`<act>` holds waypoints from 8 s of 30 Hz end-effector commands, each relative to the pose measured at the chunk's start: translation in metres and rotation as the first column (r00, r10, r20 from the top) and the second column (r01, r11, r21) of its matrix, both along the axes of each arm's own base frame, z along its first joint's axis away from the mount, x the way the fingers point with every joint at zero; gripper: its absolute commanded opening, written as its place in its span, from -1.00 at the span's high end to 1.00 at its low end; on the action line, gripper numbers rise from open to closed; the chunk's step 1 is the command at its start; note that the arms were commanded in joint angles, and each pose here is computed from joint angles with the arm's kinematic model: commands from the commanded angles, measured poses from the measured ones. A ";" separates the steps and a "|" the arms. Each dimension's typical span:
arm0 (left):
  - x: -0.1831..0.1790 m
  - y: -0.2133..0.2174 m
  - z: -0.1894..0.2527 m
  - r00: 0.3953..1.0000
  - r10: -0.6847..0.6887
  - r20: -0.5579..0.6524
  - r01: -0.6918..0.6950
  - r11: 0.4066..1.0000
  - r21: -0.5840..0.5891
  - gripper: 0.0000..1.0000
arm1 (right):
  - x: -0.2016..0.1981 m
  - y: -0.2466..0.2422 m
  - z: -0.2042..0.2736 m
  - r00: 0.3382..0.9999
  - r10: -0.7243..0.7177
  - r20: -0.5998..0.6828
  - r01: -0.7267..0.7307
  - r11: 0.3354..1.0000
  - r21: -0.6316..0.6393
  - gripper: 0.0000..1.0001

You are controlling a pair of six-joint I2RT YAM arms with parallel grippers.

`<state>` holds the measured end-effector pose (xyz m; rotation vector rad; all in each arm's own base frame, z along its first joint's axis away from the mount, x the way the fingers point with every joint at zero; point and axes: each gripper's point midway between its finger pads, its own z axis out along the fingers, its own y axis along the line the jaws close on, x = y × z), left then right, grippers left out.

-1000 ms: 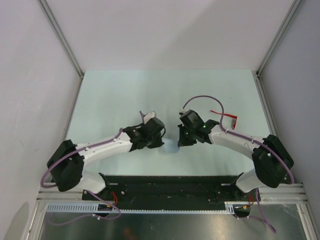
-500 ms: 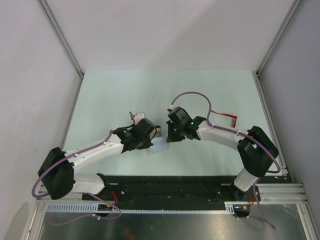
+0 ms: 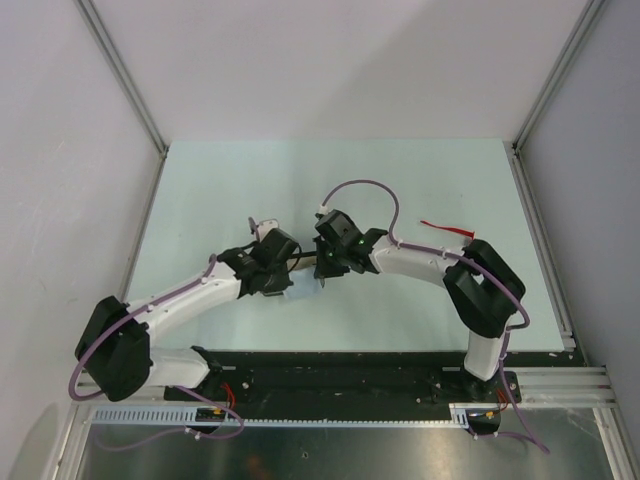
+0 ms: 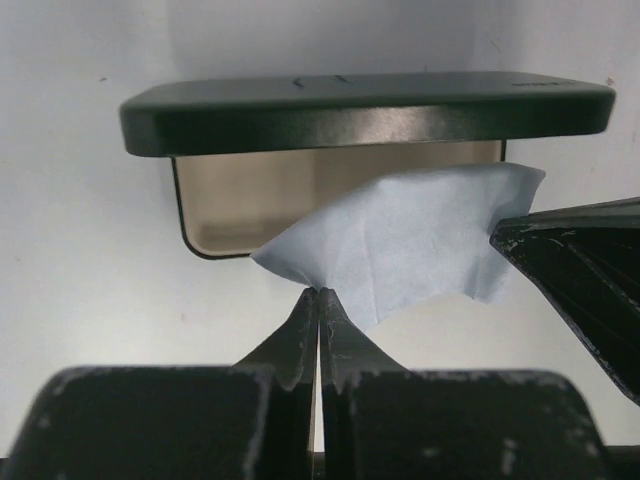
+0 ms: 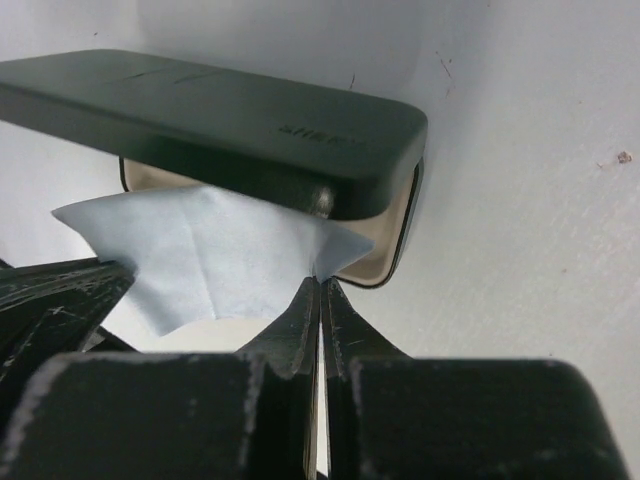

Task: Organize the sunglasses
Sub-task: Put down the folded cleaning cloth in the sunglasses case.

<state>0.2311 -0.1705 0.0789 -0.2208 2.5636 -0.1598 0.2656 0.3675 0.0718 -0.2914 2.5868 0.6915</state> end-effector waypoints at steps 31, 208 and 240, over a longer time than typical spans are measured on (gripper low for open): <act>0.034 0.032 -0.015 0.999 0.038 -0.008 -0.036 0.981 0.193 0.99 | 0.039 0.021 -0.011 0.995 -0.078 0.066 0.081 0.996 -0.037 1.00; 0.038 0.039 -0.050 0.992 0.109 -0.056 -0.105 0.991 0.078 0.99 | 0.020 0.022 -0.025 0.993 -0.047 0.107 0.066 0.983 -0.172 0.99; 0.045 0.037 -0.026 0.995 0.096 -0.010 -0.095 0.993 0.063 0.99 | 0.013 0.015 -0.018 0.999 -0.051 -0.005 0.048 0.967 -0.249 0.97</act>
